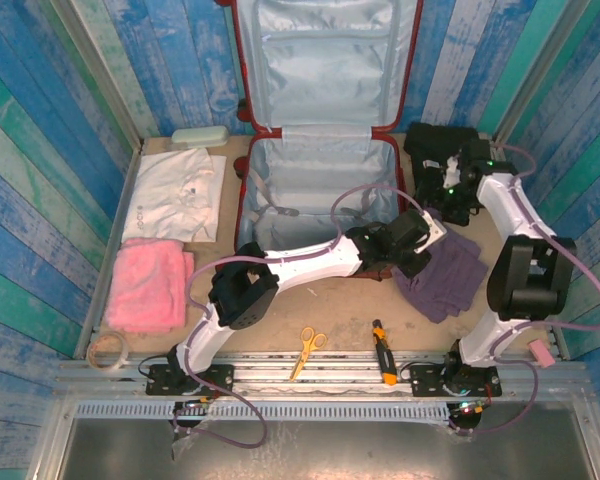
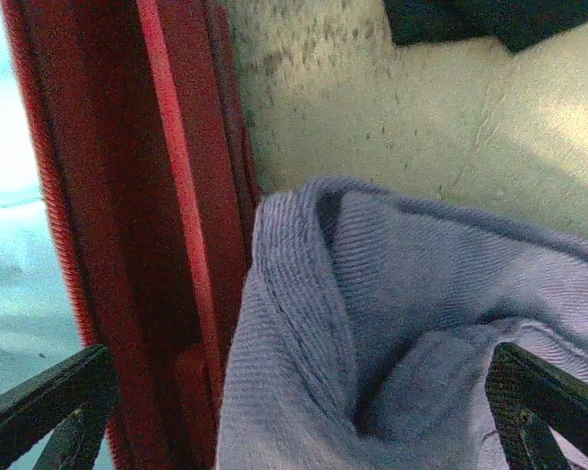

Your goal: Pack the luggage

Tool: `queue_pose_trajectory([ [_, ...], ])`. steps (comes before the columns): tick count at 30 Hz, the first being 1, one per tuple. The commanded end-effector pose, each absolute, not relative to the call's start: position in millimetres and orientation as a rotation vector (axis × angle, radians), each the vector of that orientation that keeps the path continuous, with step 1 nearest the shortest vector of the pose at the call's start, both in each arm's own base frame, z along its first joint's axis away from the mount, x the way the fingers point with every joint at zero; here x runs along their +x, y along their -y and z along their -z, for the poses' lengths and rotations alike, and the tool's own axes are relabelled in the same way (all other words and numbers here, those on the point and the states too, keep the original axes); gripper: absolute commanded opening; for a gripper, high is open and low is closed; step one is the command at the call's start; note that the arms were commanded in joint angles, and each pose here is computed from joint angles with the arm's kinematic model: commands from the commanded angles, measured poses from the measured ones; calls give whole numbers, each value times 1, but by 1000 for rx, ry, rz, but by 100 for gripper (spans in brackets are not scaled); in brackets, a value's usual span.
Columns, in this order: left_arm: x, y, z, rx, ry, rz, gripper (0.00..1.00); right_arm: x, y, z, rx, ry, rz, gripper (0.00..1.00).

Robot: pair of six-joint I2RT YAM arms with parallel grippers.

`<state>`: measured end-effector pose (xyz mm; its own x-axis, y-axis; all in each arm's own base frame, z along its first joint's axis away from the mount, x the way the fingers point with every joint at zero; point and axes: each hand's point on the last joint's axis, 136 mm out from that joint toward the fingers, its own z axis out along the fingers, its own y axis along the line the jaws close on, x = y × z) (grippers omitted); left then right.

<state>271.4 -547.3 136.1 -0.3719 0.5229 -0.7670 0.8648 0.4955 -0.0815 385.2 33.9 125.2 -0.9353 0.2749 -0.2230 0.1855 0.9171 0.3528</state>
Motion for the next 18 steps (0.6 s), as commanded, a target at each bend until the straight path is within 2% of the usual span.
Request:
queue_pose_trajectory([
  [1,275,535,-191,1108,-1956,601,0,380,-26,-121,304,-2872,-346,99],
  [5,275,534,-192,1104,-1949,590,0,376,-30,-113,266,-2903,-305,92],
  [8,277,532,-192,1102,-1946,576,0,374,-28,-112,269,-2900,-275,83],
  [12,280,527,-196,1088,-1939,543,0,372,-20,-120,279,-2870,-210,51],
  [18,284,523,-215,1051,-1916,529,0,373,-12,-148,300,-2778,-157,11],
])
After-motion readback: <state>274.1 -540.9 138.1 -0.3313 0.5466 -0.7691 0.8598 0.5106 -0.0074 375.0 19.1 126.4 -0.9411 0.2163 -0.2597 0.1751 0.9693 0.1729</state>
